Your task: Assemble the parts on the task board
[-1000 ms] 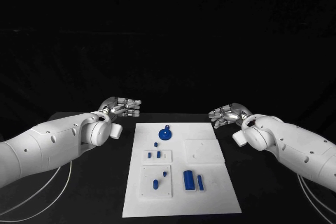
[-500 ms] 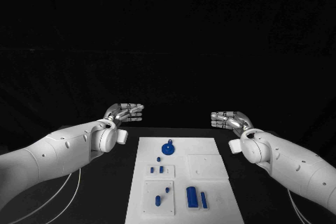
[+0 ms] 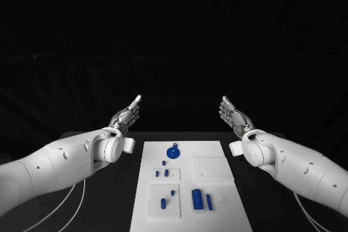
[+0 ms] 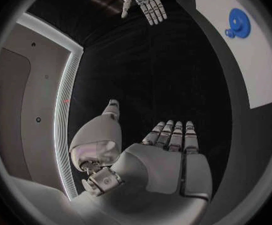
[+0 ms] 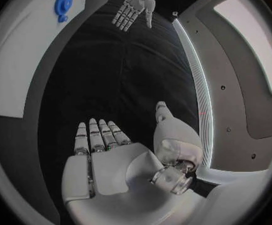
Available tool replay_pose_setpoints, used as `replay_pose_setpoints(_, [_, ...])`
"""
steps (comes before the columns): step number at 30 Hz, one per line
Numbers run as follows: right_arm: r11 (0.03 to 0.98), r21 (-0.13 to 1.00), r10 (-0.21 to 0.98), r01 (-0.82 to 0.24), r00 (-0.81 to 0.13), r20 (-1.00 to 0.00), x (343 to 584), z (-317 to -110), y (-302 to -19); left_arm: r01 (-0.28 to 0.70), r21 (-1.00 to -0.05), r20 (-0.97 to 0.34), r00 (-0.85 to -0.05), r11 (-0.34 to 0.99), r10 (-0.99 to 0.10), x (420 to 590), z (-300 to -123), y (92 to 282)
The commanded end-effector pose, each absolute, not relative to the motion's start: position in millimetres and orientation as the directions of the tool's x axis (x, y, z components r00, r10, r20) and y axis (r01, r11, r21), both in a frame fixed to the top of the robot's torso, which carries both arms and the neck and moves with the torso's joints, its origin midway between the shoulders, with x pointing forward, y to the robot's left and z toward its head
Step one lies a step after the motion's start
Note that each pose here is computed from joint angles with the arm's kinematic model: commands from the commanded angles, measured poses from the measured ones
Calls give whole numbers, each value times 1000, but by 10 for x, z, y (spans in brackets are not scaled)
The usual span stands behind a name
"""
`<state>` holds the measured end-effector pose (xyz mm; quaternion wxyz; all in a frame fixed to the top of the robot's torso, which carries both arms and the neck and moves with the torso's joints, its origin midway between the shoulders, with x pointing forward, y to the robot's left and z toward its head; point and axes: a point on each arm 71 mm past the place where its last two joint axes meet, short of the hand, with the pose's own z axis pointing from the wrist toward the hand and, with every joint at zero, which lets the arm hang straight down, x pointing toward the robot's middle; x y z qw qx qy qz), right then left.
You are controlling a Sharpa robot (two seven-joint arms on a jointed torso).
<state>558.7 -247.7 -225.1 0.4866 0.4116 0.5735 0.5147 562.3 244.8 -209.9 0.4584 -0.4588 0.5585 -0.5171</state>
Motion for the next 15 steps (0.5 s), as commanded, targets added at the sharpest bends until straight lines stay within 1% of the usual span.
replay_pose_setpoints(1, [65,995,992,-70,-102,-72,5501,-2166,-2408,-7,-999,-49,-91,49,-995,5480,-2147,2370])
replay_pose_setpoints(6, [27,997,996,-72,-77,-32,5250,-2154,-2210,-7,-1000,-23,-64,23,-998,5173,-2233,2185])
replay_pose_setpoints(7, [17,998,997,-67,-69,-22,5162,-2160,-2156,-6,-1000,-16,-56,17,-998,5078,-2247,2134])
replay_pose_setpoints(8, [12,998,998,-63,-63,-16,5104,-2166,-2123,-6,-1000,-12,-51,13,-999,5020,-2252,2105])
replay_pose_setpoints(11, [1,999,999,-46,-48,-3,4940,-2188,-2043,-4,-1000,-3,-38,3,-999,4867,-2258,2031])
replay_pose_setpoints(15, [-7,1000,1000,-20,-30,7,4748,-2219,-1967,-2,-1000,6,-24,-6,-1000,4704,-2251,1959])
